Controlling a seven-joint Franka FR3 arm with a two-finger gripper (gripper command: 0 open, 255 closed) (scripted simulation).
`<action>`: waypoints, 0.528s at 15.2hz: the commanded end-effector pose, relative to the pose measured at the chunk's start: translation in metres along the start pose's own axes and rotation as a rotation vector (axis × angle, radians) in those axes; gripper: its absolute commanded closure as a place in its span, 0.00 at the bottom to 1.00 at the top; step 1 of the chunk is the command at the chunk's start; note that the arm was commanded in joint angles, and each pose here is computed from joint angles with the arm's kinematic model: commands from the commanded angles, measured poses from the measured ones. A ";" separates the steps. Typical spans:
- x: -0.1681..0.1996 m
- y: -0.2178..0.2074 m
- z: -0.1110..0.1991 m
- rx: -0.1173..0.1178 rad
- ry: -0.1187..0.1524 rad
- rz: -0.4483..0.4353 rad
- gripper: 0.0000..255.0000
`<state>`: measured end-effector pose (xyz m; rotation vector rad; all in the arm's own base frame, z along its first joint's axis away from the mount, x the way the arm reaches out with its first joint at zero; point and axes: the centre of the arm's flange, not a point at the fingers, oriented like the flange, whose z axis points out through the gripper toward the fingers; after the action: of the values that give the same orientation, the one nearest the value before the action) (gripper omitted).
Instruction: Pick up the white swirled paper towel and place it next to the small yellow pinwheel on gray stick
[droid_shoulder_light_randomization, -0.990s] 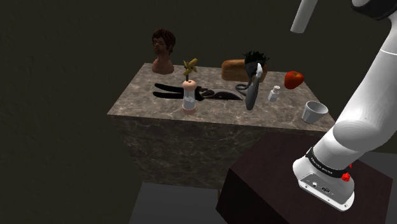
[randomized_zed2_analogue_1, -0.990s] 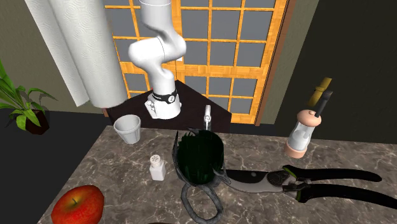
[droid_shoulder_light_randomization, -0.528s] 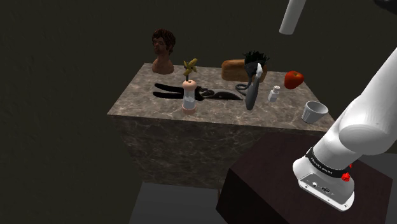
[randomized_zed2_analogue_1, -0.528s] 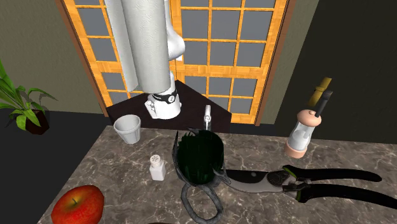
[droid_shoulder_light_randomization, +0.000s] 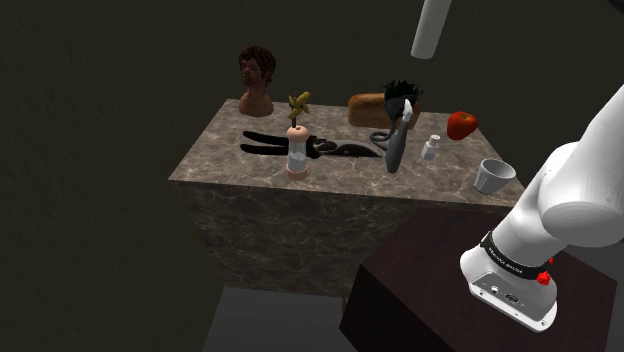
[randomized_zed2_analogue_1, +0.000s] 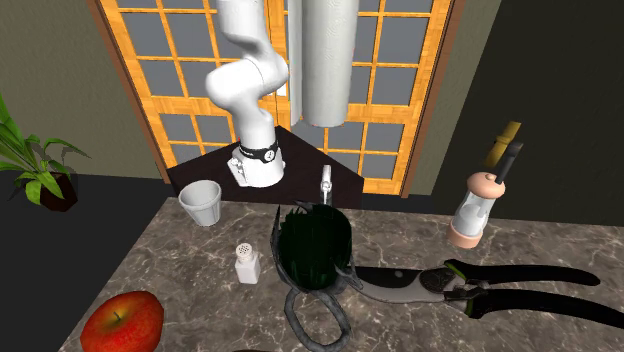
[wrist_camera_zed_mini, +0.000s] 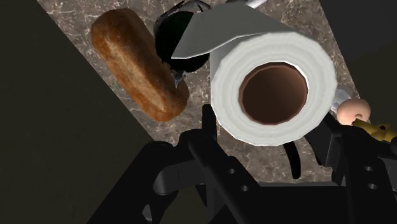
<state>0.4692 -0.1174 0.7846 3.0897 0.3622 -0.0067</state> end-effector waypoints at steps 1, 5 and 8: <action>0.014 -0.020 -0.001 0.000 0.000 0.002 1.00; 0.039 -0.066 -0.003 0.000 0.000 0.002 1.00; 0.058 -0.101 -0.004 0.000 0.000 0.002 1.00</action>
<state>0.4980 -0.0210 0.7877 3.0903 0.3601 -0.0065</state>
